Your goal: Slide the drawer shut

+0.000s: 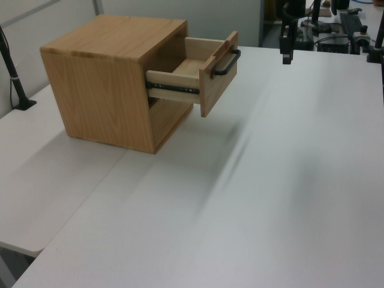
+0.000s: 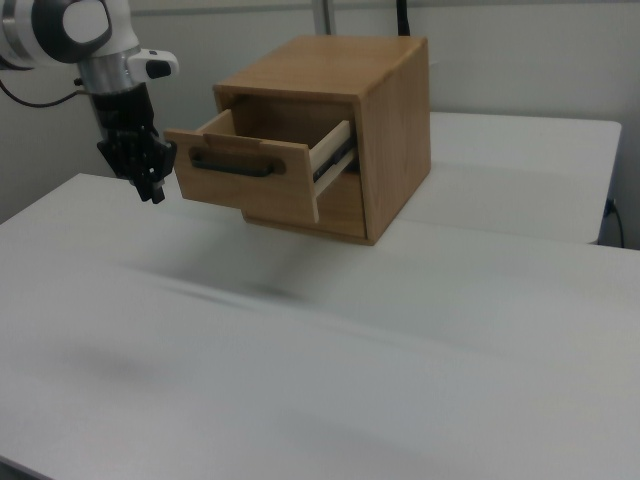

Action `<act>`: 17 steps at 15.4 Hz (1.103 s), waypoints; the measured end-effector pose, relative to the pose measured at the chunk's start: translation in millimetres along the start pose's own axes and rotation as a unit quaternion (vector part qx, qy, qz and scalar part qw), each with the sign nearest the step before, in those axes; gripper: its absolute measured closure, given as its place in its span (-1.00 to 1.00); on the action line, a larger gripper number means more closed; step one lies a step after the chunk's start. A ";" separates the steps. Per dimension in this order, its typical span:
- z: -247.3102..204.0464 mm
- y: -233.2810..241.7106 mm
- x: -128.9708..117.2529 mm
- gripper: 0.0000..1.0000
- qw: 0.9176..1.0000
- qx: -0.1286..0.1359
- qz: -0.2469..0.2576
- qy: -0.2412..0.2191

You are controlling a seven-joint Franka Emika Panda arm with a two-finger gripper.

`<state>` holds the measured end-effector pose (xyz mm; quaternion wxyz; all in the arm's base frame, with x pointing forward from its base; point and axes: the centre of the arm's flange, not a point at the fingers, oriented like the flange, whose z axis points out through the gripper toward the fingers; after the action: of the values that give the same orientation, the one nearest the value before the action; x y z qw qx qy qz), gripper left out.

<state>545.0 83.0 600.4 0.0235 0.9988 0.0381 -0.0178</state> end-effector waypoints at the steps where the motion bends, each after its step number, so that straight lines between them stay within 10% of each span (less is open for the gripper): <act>1: 0.3 -0.1 1.0 0.72 1.000 0.000 0.000 0.002; 17: 55.6 -3.9 96.2 0.93 0.999 0.007 0.000 0.050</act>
<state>638.7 91.5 541.1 0.0147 0.9986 0.0389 0.0318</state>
